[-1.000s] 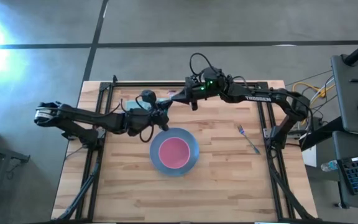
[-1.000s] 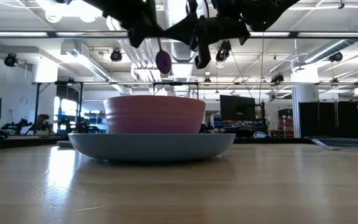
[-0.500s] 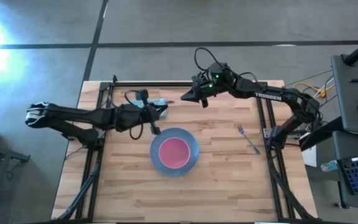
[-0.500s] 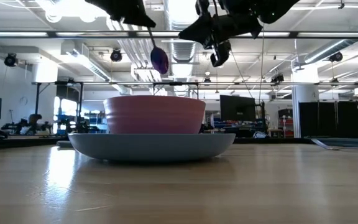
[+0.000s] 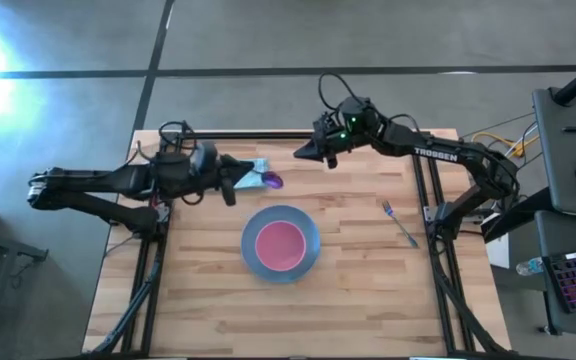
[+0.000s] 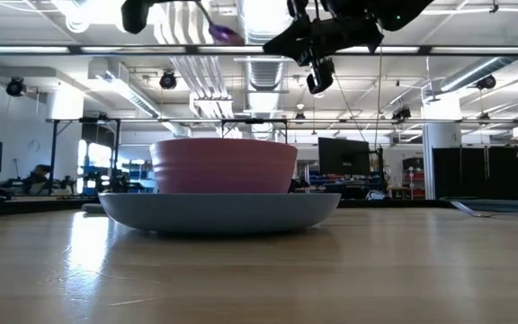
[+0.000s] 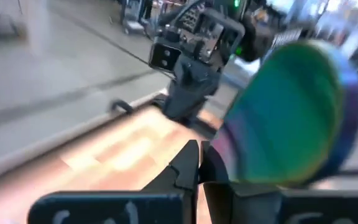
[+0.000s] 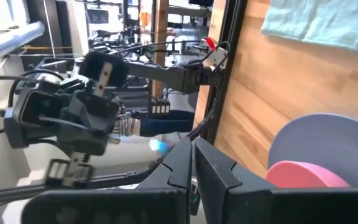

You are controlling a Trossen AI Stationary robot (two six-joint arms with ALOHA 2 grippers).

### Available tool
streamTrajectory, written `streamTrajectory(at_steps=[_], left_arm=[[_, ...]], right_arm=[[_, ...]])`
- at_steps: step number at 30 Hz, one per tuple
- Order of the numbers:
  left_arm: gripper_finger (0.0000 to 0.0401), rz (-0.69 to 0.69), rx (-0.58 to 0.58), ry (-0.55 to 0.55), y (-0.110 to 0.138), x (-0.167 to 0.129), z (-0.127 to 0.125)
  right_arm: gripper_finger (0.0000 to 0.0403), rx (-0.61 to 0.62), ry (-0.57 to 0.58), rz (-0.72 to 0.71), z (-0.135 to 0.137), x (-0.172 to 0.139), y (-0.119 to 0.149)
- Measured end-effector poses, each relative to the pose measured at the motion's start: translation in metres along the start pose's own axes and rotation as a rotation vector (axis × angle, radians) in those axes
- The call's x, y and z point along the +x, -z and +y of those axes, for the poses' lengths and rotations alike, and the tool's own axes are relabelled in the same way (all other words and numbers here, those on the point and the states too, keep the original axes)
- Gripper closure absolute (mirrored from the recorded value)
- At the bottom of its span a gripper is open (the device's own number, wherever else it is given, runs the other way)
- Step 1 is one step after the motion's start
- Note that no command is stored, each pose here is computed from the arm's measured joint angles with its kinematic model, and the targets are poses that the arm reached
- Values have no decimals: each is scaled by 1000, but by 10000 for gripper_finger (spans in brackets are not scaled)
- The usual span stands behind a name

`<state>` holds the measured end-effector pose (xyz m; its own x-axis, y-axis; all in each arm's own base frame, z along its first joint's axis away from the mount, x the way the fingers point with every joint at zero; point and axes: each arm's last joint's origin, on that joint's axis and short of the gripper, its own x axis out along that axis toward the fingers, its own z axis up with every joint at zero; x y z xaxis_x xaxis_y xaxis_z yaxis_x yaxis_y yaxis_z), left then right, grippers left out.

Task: Set table place
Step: Put the blue spoon on the blue bowl

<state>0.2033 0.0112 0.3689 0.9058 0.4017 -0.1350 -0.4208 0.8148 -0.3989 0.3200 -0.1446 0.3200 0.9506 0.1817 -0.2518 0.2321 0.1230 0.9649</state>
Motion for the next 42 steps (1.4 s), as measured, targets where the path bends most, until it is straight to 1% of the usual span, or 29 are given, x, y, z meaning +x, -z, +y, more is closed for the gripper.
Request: streamTrajectory(at_steps=[3,4,5,9,11,16,20,25,32,34,35,38,42], left_arm=[[401,36,-184,40,2,-5,0],[401,57,-237,34,4,-6,0],[401,88,-266,22,7,-5,1],[401,261,-314,-88,29,-2,6],[401,322,-321,-126,40,3,7],[401,368,-337,-112,53,20,1],[401,446,-317,-148,70,36,0],[401,529,-321,-157,90,55,-2],[401,556,-336,-175,113,76,-3],[401,545,-347,-160,120,79,-3],[401,527,-372,-142,122,81,-3],[401,468,-434,-93,128,79,0],[401,434,-487,-102,136,65,9]], right_arm=[[390,-11,-3,0,1,-1,0],[390,-20,-5,0,2,-1,1],[390,-28,-7,4,2,-2,1],[390,-56,-18,14,5,-4,2],[390,-68,-24,14,7,-6,3],[390,-99,-32,11,10,-9,4],[390,-114,-32,12,10,-9,5],[390,-116,25,39,3,-9,7],[390,-102,131,83,-9,-10,11],[390,-104,143,99,-11,-11,12],[390,-106,143,109,-11,-11,13],[390,-113,135,122,-11,-11,13],[390,-119,130,130,-11,-11,14]])
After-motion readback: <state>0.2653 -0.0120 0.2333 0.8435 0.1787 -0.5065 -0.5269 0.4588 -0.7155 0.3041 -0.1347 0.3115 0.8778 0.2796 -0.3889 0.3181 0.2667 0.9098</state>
